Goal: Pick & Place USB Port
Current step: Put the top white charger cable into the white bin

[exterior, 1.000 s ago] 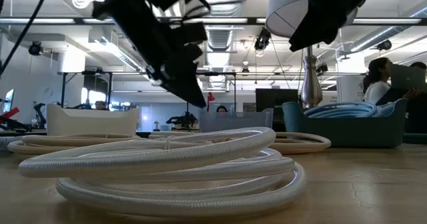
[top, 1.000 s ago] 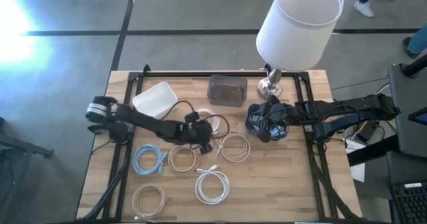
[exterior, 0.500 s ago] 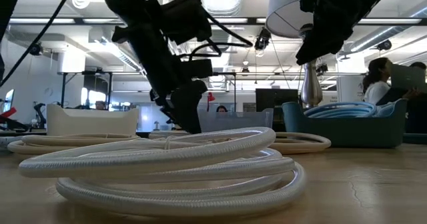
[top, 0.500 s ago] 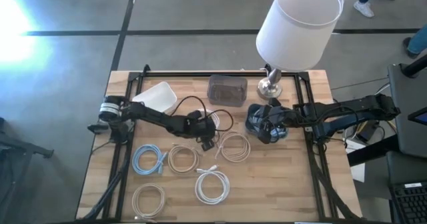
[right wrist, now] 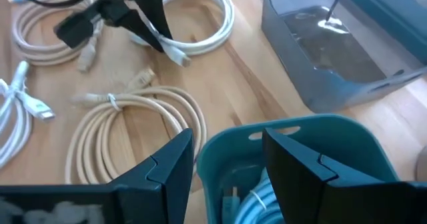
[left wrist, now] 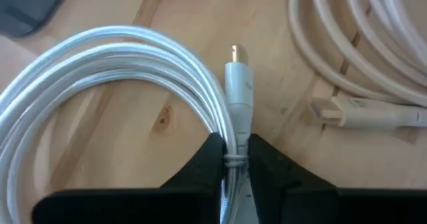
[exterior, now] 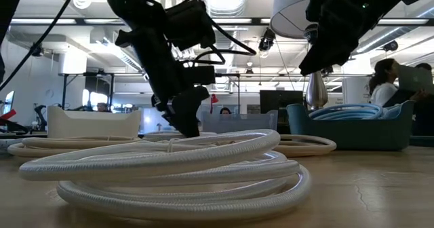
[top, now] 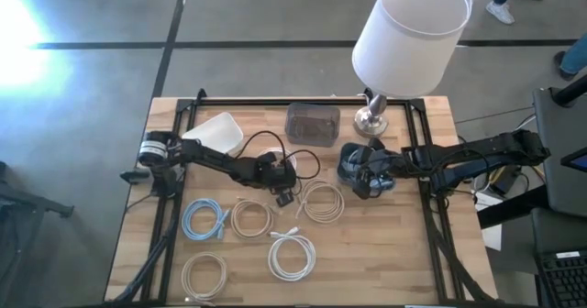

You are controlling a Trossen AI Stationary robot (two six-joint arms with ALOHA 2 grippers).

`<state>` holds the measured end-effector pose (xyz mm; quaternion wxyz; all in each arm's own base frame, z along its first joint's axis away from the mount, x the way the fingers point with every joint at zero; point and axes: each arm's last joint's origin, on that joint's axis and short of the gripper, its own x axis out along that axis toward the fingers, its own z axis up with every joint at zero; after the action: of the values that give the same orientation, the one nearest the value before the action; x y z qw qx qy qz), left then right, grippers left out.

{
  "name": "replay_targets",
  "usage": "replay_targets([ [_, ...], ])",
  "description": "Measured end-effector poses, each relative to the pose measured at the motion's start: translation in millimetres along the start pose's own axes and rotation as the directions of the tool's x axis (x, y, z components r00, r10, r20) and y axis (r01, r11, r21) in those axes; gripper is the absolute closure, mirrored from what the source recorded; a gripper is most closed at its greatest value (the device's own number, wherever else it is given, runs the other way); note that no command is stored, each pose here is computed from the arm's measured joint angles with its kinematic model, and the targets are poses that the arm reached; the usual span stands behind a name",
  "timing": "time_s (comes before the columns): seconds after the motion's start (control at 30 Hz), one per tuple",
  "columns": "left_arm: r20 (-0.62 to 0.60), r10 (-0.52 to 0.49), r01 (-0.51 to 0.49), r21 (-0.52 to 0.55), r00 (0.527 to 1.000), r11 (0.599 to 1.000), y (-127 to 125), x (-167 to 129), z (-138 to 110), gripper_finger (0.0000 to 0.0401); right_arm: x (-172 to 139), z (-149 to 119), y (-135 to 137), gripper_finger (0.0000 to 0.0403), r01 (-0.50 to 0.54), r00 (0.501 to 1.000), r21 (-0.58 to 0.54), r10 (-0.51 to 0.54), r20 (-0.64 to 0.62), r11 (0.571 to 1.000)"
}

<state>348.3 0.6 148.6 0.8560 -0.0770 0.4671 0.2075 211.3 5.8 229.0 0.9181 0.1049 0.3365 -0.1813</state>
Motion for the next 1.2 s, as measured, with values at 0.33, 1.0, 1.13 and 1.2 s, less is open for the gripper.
replay_targets([
  [0.33,0.044,0.083,-0.083,0.004,0.996,0.997,5.0,-39.0,18.7,0.0354,-1.2,0.2,2.2,0.0232,-0.012,1.000,0.001,0.012,0.000,1.000],
  [1.0,-0.029,0.597,-0.598,-0.017,0.801,0.801,52.6,-136.5,6.8,0.0341,-1.0,-0.2,2.2,0.0232,-0.011,1.000,0.001,0.011,-0.001,1.000],
  [1.13,-0.107,0.626,-0.634,-0.078,0.773,0.769,63.3,-131.2,-5.3,0.0331,-1.0,-0.3,2.1,0.0232,-0.011,1.000,0.001,0.011,-0.001,1.000],
  [1.2,-0.128,0.643,-0.653,-0.061,0.755,0.755,68.2,-125.4,-12.0,0.0330,-1.0,-0.3,2.1,0.0232,-0.011,1.000,0.001,0.011,-0.001,1.000],
])
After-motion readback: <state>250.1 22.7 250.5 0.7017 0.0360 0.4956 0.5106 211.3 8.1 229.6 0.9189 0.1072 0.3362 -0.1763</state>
